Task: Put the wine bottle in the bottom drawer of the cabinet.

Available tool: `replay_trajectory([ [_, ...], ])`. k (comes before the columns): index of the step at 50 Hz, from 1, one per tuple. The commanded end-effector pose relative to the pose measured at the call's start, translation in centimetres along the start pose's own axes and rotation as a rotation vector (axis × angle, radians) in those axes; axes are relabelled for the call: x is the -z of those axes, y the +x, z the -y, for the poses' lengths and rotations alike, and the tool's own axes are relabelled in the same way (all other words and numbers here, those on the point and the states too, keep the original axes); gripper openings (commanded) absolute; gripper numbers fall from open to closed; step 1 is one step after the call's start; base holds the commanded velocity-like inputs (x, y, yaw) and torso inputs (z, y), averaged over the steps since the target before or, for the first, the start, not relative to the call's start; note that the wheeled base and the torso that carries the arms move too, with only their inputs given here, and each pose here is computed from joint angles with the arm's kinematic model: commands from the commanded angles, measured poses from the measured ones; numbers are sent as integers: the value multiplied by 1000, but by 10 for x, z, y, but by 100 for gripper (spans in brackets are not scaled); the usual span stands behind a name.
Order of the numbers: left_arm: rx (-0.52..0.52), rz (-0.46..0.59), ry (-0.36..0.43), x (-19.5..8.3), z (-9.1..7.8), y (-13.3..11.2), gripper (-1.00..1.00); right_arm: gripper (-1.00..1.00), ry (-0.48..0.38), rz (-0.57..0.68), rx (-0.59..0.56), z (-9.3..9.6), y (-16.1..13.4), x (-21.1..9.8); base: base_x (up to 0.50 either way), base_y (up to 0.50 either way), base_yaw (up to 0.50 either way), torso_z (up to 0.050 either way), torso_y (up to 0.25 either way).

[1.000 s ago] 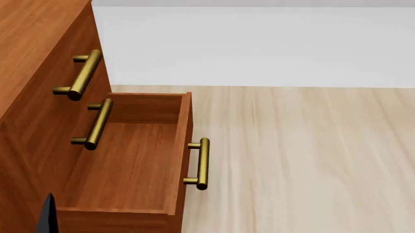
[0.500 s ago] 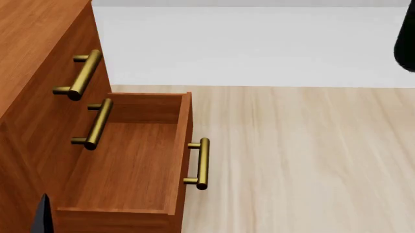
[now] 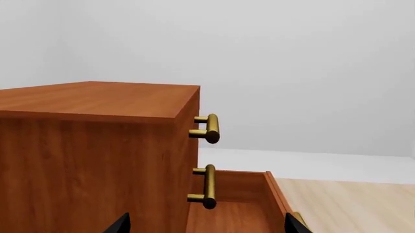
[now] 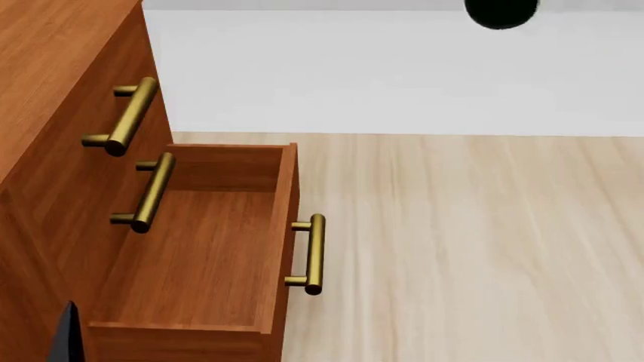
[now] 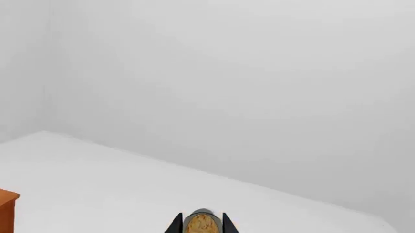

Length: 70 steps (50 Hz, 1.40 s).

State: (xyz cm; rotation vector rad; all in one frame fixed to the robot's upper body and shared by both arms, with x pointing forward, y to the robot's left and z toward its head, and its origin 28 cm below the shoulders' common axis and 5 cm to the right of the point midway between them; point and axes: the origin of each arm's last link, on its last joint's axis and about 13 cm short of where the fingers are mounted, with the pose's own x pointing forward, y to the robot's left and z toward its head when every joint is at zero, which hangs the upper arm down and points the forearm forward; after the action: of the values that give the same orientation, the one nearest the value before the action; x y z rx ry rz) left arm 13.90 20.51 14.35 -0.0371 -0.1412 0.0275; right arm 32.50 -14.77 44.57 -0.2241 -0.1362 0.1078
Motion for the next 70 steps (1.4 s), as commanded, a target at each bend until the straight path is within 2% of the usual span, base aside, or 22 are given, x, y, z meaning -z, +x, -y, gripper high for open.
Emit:
replay_trajectory([
  [1,1,-4,-4,0,-1,0,100,-100,-55,-3,-94,-19,18,-36,0,0,0,0,0],
  [3,-1,-2,-4,0,-1,0,100,-100,-85,-4,-82,-22,21,-40,0,0,0,0,5],
  [4,0,-1,-5,0,-1,0,100,-100,-52,-19,-112,-23,22,-42,0,0,0,0,0],
  [9,-4,-2,-7,1,-2,1,100,-100,-15,-64,-156,-28,31,-52,0,0,0,3,0],
  [23,-9,-2,-7,0,-3,1,100,-100,-24,-97,-228,-50,39,-69,0,0,0,0,1],
  [32,-6,-4,-9,0,-3,0,100,-100,-42,-151,-285,-68,40,-65,0,0,0,0,1],
  [33,1,-5,-19,-1,-3,0,100,-100,-27,-143,-278,-71,41,-64,0,0,0,0,0],
  [34,21,-17,-54,-1,-3,0,100,-100,-34,-143,-286,-74,41,-63,0,0,0,0,0],
  [35,22,-17,-56,-1,-4,0,100,-100,-49,-152,-305,-76,42,-61,0,0,0,0,0],
  [42,-15,-7,-35,-1,-8,0,100,-100,-35,-195,-312,-85,47,-47,0,0,0,0,0],
  [49,-21,-7,-42,0,-11,0,100,-100,56,-260,-384,-91,46,-39,0,0,0,0,1],
  [51,-20,-8,-43,0,-11,0,100,-100,37,-258,-376,-91,47,-38,0,0,0,0,0],
  [62,-19,-12,-43,2,-11,0,100,-100,58,-289,-437,-102,46,-33,0,0,0,0,1],
  [65,-18,-16,-33,2,-11,0,100,-100,88,-294,-469,-105,44,-35,0,0,0,0,0],
  [66,-16,-20,-34,2,-12,0,100,-100,121,-300,-490,-107,43,-36,0,0,0,0,0],
  [67,-21,-17,-37,1,-14,0,100,-100,97,-295,-476,-108,43,-36,0,0,0,0,0],
  [70,-26,-15,-39,1,-15,1,100,-100,97,-298,-492,-110,42,-35,0,0,0,3,0],
])
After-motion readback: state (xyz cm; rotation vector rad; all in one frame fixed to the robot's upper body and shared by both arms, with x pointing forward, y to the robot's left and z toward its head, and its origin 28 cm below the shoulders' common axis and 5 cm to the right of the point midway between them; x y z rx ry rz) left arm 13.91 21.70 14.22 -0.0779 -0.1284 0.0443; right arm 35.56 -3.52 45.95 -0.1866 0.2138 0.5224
